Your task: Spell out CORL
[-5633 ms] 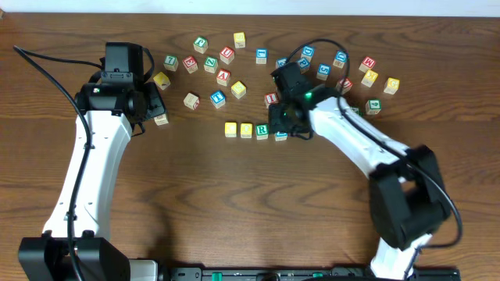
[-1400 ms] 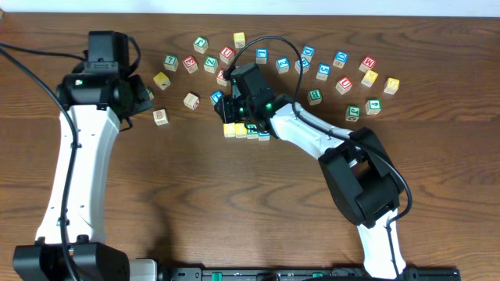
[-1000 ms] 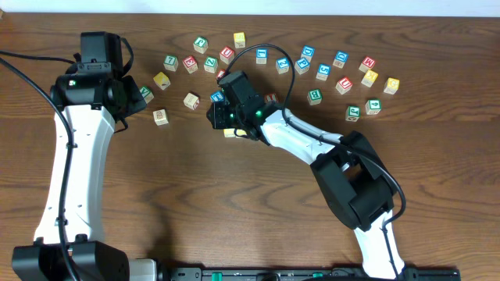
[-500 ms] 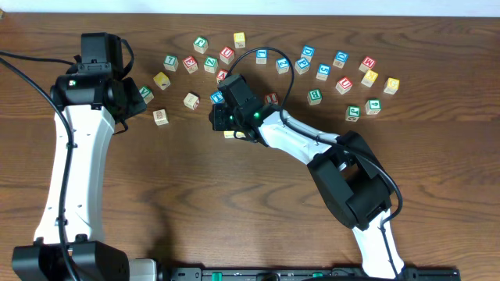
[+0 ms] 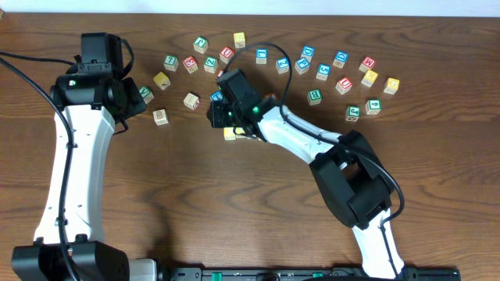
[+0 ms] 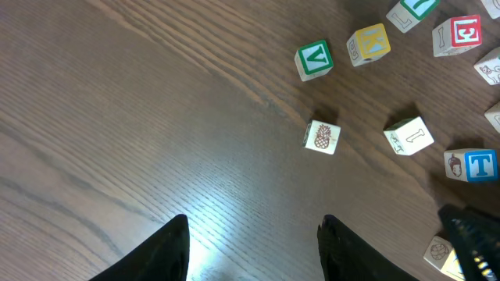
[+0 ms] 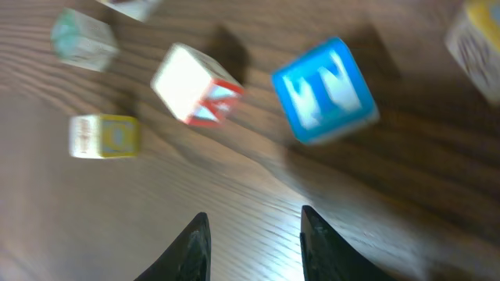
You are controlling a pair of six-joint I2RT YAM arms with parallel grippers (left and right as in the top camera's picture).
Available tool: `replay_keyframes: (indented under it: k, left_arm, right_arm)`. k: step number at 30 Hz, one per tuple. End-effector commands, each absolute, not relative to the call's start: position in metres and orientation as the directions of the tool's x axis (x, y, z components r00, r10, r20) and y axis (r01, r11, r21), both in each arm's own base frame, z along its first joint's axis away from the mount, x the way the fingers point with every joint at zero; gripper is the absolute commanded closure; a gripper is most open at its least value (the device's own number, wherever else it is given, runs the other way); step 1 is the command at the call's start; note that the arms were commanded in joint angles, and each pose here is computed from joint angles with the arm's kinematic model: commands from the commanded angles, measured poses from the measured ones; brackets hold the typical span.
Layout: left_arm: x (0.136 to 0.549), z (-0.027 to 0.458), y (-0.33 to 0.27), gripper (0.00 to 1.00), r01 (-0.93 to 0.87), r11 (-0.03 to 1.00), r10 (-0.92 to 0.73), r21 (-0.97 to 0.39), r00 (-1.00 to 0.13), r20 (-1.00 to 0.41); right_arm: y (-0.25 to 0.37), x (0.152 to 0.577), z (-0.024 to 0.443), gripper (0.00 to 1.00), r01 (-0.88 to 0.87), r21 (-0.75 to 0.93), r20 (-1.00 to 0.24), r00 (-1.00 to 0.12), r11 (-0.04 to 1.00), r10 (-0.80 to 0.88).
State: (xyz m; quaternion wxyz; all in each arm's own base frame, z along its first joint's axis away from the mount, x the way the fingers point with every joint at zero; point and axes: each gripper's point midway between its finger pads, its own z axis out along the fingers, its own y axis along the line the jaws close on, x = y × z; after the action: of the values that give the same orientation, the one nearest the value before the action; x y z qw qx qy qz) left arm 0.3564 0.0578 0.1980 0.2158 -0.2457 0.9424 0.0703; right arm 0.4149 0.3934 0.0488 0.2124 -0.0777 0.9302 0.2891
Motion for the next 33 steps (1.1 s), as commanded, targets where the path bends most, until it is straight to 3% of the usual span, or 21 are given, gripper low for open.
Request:
replay_keyframes:
  k: [1, 11, 33]
  left_arm:
    - [0.358, 0.196, 0.061, 0.48, -0.504, 0.863, -0.439, 0.039, -0.785, -0.438]
    - [0.357, 0.196, 0.061, 0.48, -0.504, 0.863, -0.439, 0.04, -0.785, -0.437]
    - [0.356, 0.195, 0.061, 0.48, -0.504, 0.863, -0.439, 0.043, -0.788, -0.431]
  right_arm:
    - [0.407, 0.413, 0.062, 0.67, -0.355, 0.517, -0.471, -0.878, 0.779, -0.087]
    - [0.415, 0.382, 0.046, 0.69, -0.361, 0.466, -0.419, -0.894, 0.808, -0.159]
    - [0.382, 0.39, 0.031, 0.7, -0.283, 0.347, -0.399, -0.907, 0.894, -0.132]
